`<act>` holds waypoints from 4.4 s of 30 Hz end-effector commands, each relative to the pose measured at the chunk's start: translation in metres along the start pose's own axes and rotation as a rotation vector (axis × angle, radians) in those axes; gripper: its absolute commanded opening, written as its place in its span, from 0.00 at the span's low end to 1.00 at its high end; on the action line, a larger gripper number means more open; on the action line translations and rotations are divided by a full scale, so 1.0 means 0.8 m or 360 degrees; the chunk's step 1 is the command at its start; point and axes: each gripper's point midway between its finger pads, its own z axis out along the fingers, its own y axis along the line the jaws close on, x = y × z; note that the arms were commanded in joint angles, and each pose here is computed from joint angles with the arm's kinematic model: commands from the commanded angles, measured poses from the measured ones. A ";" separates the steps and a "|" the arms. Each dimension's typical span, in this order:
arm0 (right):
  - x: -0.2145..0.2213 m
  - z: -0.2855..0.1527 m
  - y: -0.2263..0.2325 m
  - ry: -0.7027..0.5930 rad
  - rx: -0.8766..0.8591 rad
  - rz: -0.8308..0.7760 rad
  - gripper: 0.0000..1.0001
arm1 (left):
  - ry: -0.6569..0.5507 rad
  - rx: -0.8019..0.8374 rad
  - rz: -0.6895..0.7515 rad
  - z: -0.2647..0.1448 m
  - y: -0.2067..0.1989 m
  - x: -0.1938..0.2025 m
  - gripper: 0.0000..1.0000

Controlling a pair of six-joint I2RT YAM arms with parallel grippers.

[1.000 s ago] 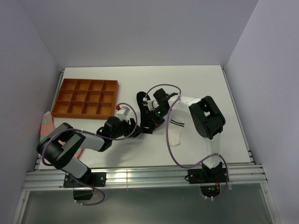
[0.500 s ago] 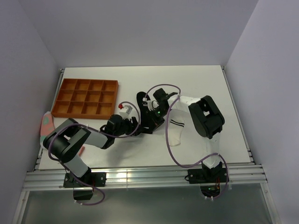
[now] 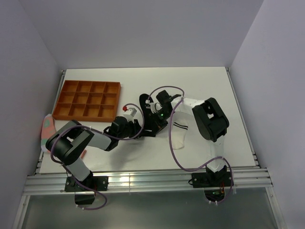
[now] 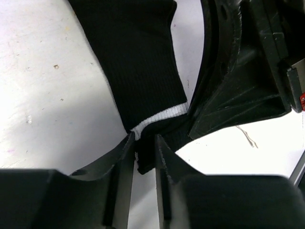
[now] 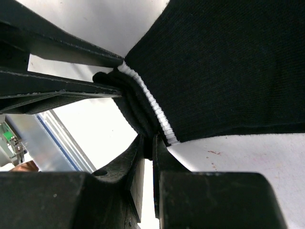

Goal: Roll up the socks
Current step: Roll the sock at the center of the board.

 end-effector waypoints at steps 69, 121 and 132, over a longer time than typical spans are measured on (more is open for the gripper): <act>-0.024 -0.023 0.085 -0.0492 0.0416 -0.1335 0.38 | 0.0973 -0.0522 -0.0235 -0.023 0.010 0.055 0.00; 0.033 -0.033 0.077 -0.0563 0.0659 -0.2205 0.43 | 0.0951 -0.0518 -0.0249 -0.020 0.014 0.064 0.00; 0.019 -0.018 0.070 -0.0445 0.0785 -0.2323 0.45 | 0.0946 -0.0501 -0.0235 -0.024 0.011 0.062 0.00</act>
